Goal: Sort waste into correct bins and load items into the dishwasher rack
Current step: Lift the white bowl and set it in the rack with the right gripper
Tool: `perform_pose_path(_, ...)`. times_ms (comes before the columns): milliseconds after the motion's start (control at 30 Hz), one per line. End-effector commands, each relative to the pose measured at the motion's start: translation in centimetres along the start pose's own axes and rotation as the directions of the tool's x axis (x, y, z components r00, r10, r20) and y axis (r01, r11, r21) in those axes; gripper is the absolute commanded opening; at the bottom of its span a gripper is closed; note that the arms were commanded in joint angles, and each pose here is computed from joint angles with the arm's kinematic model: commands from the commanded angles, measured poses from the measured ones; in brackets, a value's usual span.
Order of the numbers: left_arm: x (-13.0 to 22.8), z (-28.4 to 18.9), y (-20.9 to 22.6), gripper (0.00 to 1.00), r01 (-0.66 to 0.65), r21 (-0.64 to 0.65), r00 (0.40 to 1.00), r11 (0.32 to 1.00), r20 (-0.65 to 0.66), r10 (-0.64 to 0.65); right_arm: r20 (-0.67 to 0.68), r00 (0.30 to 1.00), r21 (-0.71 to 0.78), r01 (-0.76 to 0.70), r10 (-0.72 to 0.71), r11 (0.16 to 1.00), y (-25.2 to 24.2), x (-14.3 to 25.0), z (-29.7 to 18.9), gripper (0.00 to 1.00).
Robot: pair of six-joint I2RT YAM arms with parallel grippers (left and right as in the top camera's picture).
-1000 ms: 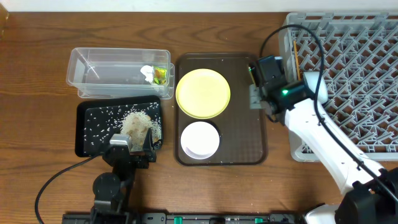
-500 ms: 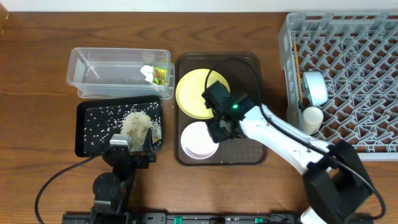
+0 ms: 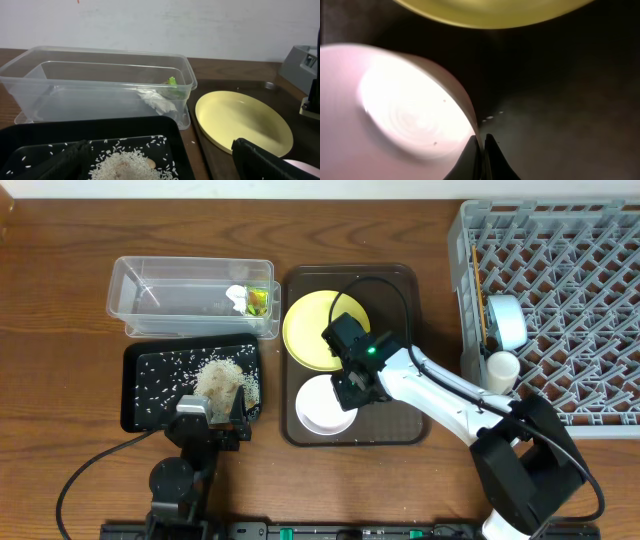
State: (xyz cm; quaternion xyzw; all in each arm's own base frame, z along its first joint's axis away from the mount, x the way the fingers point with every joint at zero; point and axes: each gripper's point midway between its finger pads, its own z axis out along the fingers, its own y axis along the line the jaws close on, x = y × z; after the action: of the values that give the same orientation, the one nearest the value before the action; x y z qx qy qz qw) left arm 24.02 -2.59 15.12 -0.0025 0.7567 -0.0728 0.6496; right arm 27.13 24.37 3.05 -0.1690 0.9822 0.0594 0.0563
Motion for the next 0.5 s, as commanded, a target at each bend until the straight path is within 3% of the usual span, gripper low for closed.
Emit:
perform_pose_path(0, 1.4, 0.2, 0.1, 0.91, -0.012, 0.001, 1.000, 1.000, -0.028, 0.012, 0.021, 0.998, 0.137, -0.065, 0.063, 0.989, -2.4, 0.3, 0.4, 0.01)
perform_pose_path(133, 1.4, 0.2, 0.1, 0.91, -0.012, 0.001, 1.000, 1.000, -0.028, 0.012, 0.106, 0.985, 0.248, -0.162, 0.139, 0.955, -5.7, -0.6, -2.4, 0.01)
perform_pose_path(267, 1.3, 0.2, 0.1, 0.91, -0.012, 0.001, 1.000, 1.000, -0.027, 0.012, 0.350, 0.912, 0.392, -0.351, 0.215, 0.850, -12.2, -2.5, -9.9, 0.01)
perform_pose_path(333, 1.4, 0.2, 0.1, 0.91, -0.012, 0.001, 1.000, 1.000, -0.028, 0.012, 0.487, 0.843, 0.434, -0.459, 0.227, 0.775, -15.8, -2.8, -14.4, 0.01)
perform_pose_path(467, 1.4, 0.2, 0.1, 0.91, -0.012, 0.001, 1.000, 1.000, -0.028, 0.012, 0.740, 0.641, 0.455, -0.701, 0.205, 0.549, -22.8, -1.2, -24.0, 0.01)
